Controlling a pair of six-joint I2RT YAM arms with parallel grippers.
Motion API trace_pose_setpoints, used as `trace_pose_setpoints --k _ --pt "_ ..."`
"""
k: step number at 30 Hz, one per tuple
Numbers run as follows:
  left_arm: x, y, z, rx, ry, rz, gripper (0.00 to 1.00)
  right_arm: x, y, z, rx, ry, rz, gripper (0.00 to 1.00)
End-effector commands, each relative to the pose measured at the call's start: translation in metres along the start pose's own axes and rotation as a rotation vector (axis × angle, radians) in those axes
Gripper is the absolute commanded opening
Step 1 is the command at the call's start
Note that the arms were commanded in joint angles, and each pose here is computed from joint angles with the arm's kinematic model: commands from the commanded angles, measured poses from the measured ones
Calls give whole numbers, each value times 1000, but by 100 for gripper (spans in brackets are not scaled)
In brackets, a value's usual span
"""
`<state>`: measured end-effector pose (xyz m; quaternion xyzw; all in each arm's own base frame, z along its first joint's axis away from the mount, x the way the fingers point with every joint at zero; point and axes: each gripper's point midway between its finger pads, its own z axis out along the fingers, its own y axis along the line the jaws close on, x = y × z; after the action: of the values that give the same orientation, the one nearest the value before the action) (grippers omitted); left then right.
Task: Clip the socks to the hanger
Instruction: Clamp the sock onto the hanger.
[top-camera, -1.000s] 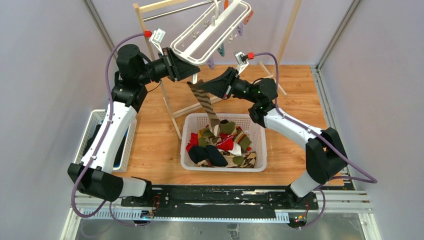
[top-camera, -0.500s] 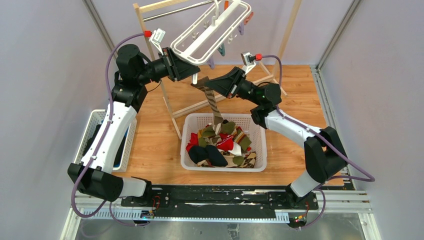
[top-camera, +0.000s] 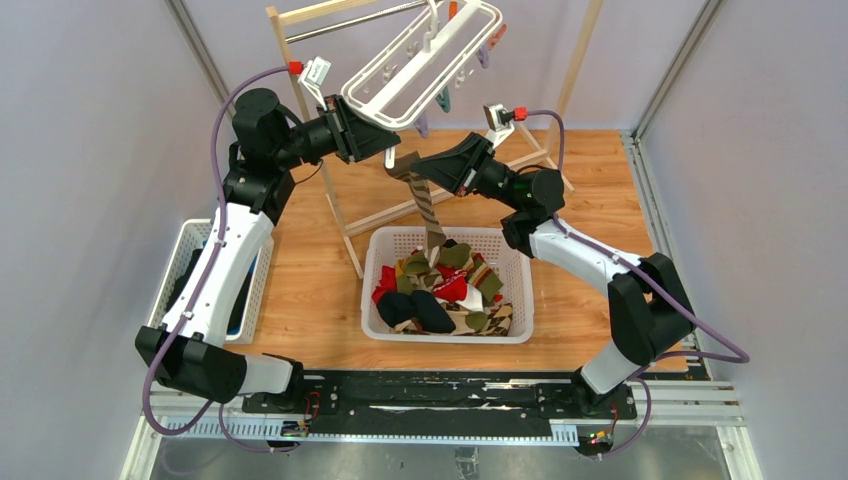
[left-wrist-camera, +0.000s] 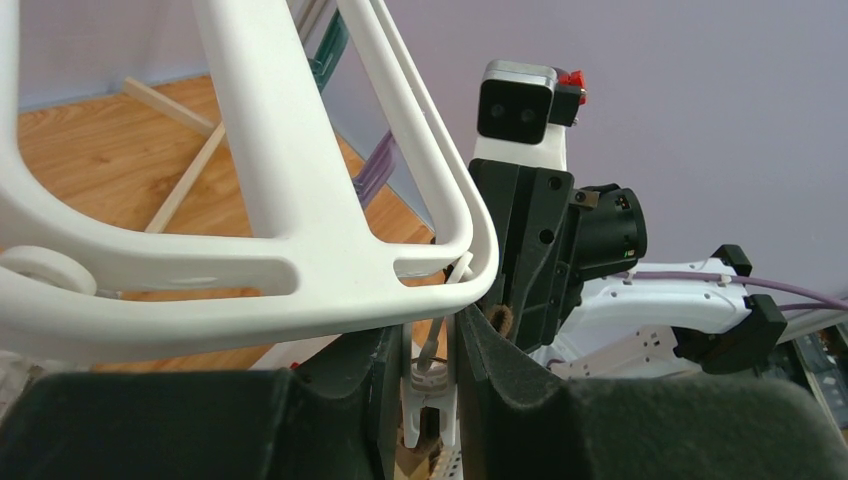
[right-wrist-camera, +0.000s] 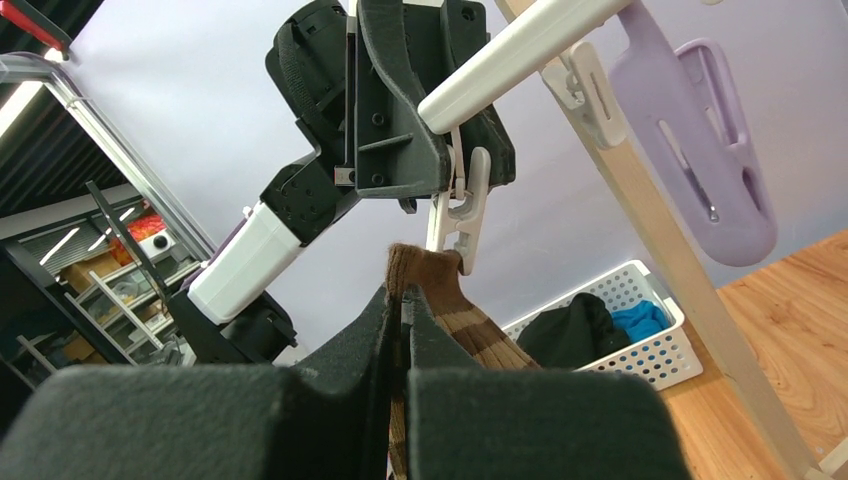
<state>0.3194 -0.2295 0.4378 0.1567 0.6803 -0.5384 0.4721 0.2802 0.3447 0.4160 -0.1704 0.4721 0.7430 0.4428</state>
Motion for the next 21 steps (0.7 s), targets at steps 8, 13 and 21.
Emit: trace_pose_setpoints --k 8,13,21 --pt "1 -9 0 38 17 -3 0 -15 -9 6 26 -76 -31 0" --pt "0 -10 0 40 15 0 0 -12 -15 7 49 -90 -23 0" --pt "0 -9 0 38 15 2 0 -28 -9 10 34 -164 -16 0"
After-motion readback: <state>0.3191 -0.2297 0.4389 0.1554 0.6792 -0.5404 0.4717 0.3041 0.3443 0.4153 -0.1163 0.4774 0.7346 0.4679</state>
